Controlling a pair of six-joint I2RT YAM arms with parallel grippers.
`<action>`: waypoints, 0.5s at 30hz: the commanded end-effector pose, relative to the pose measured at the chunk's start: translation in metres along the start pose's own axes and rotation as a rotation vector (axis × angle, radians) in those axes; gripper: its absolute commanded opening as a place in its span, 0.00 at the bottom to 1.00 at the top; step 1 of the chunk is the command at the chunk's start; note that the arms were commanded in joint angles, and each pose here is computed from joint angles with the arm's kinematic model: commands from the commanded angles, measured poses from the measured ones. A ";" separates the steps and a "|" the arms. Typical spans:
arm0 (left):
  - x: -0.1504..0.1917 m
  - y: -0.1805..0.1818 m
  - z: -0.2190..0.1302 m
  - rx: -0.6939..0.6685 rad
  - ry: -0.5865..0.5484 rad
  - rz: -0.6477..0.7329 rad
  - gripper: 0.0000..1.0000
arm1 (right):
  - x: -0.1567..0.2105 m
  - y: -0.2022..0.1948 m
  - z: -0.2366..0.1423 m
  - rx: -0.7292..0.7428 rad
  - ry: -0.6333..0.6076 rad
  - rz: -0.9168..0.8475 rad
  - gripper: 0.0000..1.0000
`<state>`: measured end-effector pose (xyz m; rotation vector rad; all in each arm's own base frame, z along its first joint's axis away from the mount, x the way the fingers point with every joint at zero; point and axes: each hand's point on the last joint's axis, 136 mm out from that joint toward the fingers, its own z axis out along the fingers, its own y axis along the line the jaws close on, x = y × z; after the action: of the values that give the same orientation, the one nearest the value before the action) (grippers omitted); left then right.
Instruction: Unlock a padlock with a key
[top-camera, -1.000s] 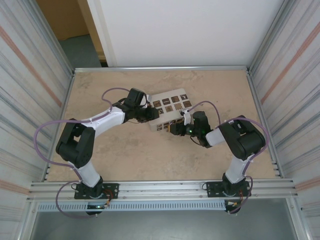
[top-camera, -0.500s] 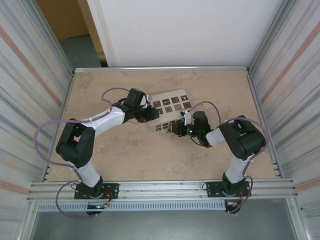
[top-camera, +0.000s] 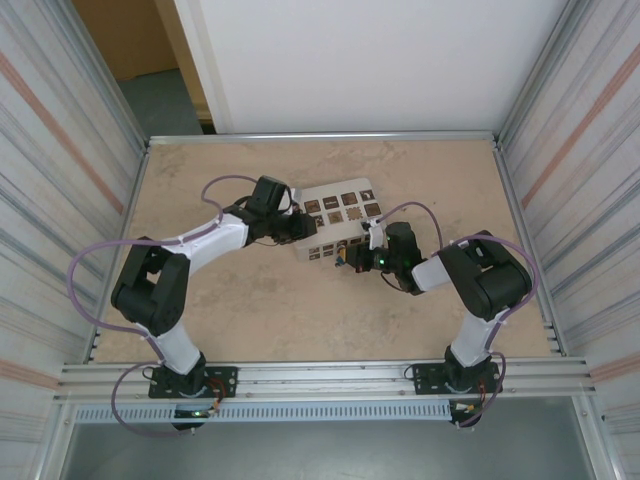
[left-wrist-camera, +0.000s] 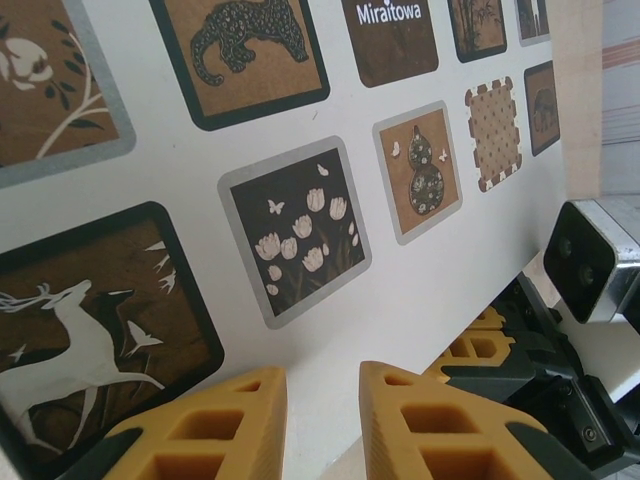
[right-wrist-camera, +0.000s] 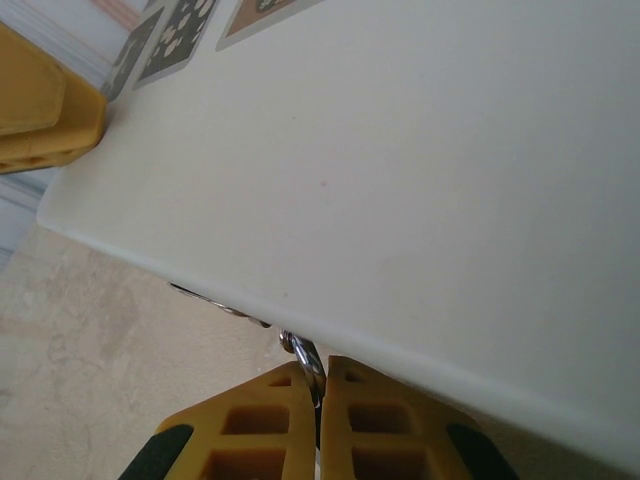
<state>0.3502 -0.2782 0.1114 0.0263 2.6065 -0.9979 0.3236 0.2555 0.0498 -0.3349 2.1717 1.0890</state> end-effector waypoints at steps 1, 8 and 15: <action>0.023 0.016 0.003 -0.036 0.060 -0.029 0.25 | -0.015 0.002 -0.005 0.003 -0.067 0.027 0.00; 0.033 0.022 0.002 -0.043 0.075 -0.037 0.25 | -0.024 -0.001 -0.005 0.011 -0.104 0.101 0.00; 0.043 0.033 0.004 -0.062 0.084 -0.050 0.25 | -0.033 -0.005 0.000 0.015 -0.154 0.191 0.00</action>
<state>0.3468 -0.2763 0.1124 0.0410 2.5500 -1.0202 0.3320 0.2515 0.0532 -0.1258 2.1858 1.1449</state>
